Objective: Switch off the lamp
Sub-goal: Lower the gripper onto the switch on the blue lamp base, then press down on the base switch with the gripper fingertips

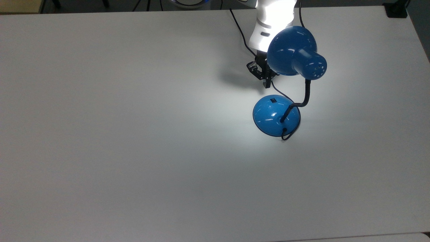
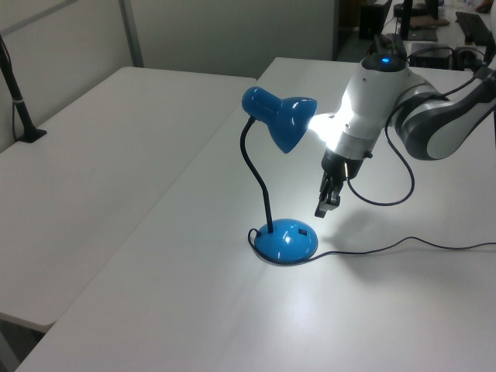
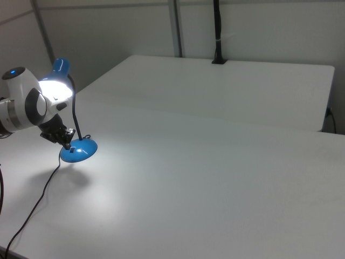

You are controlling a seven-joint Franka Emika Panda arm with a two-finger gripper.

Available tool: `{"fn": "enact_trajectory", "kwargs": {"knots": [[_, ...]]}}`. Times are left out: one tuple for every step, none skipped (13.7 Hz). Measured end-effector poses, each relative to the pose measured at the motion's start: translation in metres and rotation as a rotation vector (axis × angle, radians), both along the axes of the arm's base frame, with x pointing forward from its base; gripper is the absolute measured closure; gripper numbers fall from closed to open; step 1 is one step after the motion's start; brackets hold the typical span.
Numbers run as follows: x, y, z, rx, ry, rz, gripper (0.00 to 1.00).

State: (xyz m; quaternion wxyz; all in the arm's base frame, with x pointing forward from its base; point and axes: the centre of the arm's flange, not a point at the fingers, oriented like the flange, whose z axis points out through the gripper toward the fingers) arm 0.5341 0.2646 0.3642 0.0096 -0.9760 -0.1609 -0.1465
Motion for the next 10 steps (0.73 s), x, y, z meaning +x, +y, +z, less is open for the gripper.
{"fn": "enact_trajectory", "kwargs": {"knots": [[0.004,0.004,-0.001,0.005,-0.002,0.003,0.99],[0.006,0.007,-0.002,0.005,-0.002,0.008,0.99],[0.007,0.009,-0.005,0.006,0.001,0.011,0.99],[0.008,0.010,-0.008,0.007,0.005,0.013,0.99],[0.007,0.012,-0.013,0.006,0.014,0.018,0.99],[0.007,0.014,-0.017,0.002,0.018,0.020,0.99],[0.007,0.014,-0.022,-0.009,0.017,0.016,0.99],[0.007,0.014,-0.028,-0.023,0.015,0.008,0.99],[0.009,0.015,-0.034,-0.034,0.008,-0.013,0.99],[0.013,0.015,-0.039,-0.033,-0.003,-0.033,0.99]]}}
